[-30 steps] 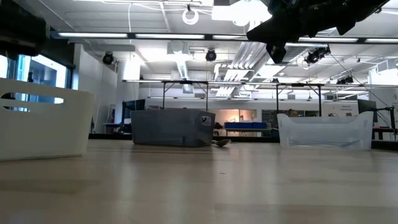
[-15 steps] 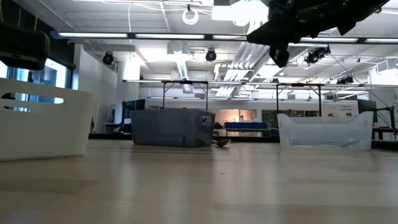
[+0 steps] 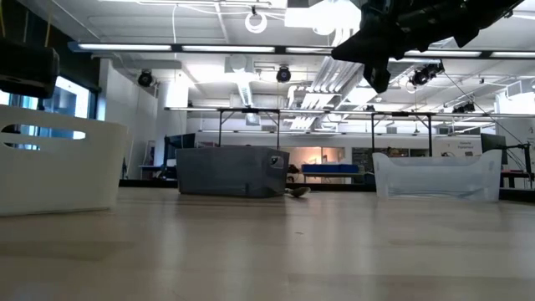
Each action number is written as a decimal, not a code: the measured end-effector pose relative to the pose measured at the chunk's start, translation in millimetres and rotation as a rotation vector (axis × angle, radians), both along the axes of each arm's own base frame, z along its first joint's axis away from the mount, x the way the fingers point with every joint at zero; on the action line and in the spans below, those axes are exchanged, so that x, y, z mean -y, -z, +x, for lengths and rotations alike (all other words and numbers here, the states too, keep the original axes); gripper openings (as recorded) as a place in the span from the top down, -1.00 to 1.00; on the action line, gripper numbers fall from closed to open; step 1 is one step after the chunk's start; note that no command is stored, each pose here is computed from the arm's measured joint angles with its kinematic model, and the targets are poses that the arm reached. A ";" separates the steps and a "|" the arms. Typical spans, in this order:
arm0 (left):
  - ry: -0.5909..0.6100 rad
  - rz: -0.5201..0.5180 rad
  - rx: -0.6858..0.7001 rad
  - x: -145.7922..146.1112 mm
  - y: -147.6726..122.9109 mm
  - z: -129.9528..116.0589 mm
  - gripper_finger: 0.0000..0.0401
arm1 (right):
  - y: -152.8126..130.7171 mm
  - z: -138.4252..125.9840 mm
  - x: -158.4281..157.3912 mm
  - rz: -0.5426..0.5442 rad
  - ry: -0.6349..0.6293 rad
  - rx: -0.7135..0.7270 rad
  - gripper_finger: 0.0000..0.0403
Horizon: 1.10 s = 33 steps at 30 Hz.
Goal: Sort silverware by color (type)
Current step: Put the bottom purple spoon into the black bin
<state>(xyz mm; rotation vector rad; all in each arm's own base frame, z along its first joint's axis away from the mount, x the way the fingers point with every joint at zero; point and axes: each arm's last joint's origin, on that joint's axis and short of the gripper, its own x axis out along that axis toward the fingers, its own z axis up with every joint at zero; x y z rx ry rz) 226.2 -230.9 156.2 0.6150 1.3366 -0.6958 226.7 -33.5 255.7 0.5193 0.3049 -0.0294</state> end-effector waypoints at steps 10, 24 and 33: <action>0.024 -0.023 0.000 1.2 3.8 4.2 1.00 | 2.4 -0.8 -0.1 0.005 0.001 -0.026 1.00; -0.020 -0.088 0.057 4.8 7.9 16.1 1.00 | 3.3 -1.1 -0.2 -0.009 -0.006 -0.035 1.00; -0.242 -0.173 0.156 -8.7 4.8 44.1 1.00 | 3.8 -1.3 -0.3 -0.011 -0.008 -0.040 1.00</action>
